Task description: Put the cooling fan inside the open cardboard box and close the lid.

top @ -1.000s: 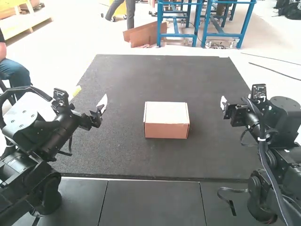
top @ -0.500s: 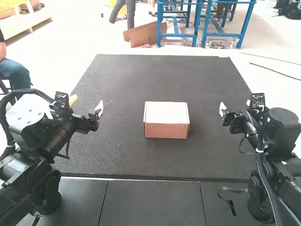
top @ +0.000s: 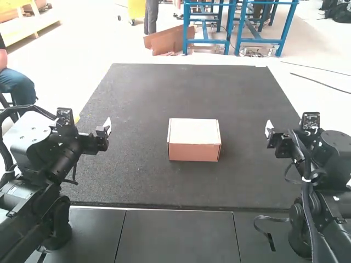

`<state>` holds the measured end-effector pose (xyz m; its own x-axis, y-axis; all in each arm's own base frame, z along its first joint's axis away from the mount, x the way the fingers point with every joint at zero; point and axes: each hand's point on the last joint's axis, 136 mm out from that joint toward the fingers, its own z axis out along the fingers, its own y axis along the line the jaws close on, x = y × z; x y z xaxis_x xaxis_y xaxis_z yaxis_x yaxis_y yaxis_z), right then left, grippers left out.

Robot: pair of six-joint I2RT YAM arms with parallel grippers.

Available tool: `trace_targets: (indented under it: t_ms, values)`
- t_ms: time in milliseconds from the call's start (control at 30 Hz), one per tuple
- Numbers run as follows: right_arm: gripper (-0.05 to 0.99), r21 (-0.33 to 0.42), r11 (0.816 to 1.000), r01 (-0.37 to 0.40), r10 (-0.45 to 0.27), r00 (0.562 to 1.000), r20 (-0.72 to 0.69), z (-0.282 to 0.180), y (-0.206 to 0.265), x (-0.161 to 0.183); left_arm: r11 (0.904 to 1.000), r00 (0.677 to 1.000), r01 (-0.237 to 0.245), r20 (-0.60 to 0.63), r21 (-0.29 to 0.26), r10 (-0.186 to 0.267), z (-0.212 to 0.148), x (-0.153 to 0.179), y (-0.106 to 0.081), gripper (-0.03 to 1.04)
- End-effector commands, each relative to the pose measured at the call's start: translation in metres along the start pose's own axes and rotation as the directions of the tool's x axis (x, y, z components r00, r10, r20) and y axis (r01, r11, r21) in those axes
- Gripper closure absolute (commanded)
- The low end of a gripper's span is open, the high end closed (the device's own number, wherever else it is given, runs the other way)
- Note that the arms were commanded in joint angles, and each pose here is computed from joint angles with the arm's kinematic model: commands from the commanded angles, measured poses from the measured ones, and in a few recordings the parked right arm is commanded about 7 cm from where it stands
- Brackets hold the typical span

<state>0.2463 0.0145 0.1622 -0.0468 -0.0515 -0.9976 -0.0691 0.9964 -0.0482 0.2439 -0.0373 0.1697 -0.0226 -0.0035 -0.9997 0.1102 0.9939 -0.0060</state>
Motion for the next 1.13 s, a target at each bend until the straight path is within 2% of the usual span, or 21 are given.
trace_targets:
  t_ms: [0, 267, 400, 667, 867, 1100]
  values:
    - [0.03, -0.004, 1.0, -0.003, 0.003, 1.0, 0.002, 0.0, 0.001, 0.001, 0.9996, 1.0, 0.012, 0.012, -0.024, -0.012, 0.0, -0.001, 0.005, 0.05]
    - [0.03, -0.007, 1.0, -0.004, 0.004, 1.0, -0.01, 0.0, 0.001, 0.004, 0.9984, 1.0, 0.017, 0.002, -0.054, -0.017, 0.0, 0.002, 0.012, 0.05]
    - [0.03, -0.008, 1.0, 0.011, -0.011, 1.0, -0.019, 0.0, 0.001, 0.006, 0.9969, 1.0, -0.008, -0.001, -0.078, 0.008, 0.0, 0.002, 0.018, 0.05]
    - [0.03, -0.01, 1.0, 0.015, -0.015, 1.0, -0.027, 0.0, 0.001, 0.008, 0.9967, 1.0, -0.016, 0.0, -0.08, 0.016, 0.0, 0.002, 0.019, 0.05]
    - [0.03, -0.055, 0.998, 0.014, -0.015, 1.0, -0.026, -0.001, 0.009, 0.008, 0.9966, 1.0, -0.015, 0.003, -0.081, 0.015, 0.0, 0.001, 0.019, 0.05]
    - [0.03, -0.063, 0.998, 0.022, -0.024, 0.999, -0.029, -0.001, 0.01, 0.009, 0.9966, 1.0, -0.015, 0.005, -0.081, 0.015, 0.0, 0.001, 0.019, 0.05]
